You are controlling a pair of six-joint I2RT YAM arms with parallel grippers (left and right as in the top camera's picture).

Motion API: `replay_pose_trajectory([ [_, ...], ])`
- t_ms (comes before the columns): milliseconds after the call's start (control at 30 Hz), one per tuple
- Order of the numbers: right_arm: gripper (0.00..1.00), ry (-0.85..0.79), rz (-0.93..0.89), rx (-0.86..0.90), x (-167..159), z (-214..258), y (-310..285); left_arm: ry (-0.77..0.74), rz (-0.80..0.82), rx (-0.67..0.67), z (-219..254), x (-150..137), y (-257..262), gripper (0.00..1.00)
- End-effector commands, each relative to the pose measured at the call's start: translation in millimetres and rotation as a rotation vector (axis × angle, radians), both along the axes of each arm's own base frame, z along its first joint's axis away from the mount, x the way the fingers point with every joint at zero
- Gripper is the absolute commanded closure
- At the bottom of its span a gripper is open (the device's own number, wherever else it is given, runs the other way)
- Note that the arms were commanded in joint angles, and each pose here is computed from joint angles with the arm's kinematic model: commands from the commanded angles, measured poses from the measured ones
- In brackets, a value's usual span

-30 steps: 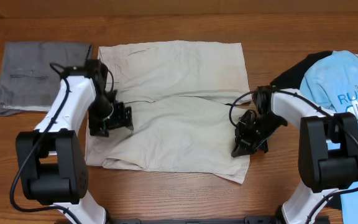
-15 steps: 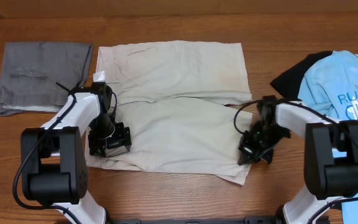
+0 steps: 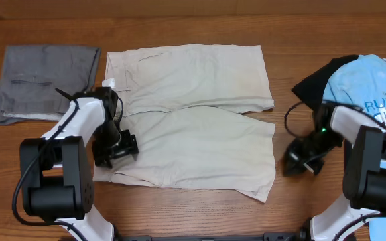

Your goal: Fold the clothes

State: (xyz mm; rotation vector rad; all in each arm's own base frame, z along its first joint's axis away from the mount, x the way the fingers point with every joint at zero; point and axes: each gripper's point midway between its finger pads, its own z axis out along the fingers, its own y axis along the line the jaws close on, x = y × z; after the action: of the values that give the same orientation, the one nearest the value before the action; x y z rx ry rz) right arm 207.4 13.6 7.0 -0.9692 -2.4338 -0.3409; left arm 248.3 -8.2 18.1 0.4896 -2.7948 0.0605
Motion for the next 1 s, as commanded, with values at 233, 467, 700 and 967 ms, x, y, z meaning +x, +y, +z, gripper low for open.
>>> replay_pose_trajectory([
  [233, 0.96, -0.381, 0.138, 0.110, 105.6, 70.7, 22.7, -0.373, -0.034, -0.129, 87.5, 91.6, -36.8, 0.28],
  [467, 0.96, -0.559, 0.247, 0.152, 136.4, 55.8, 63.3, -0.484, -0.119, -0.127, 56.5, 116.0, -62.9, 0.66],
  [700, 0.96, -0.603, 0.365, 0.083, 136.1, 29.1, 83.6, -0.475, -0.140, -0.141, 31.5, 121.0, -73.9, 0.70],
  [967, 0.96, -0.623, 0.393, -0.086, 133.4, -9.4, 64.6, -0.384, -0.162, -0.138, -9.5, 114.4, -79.4, 0.74],
])
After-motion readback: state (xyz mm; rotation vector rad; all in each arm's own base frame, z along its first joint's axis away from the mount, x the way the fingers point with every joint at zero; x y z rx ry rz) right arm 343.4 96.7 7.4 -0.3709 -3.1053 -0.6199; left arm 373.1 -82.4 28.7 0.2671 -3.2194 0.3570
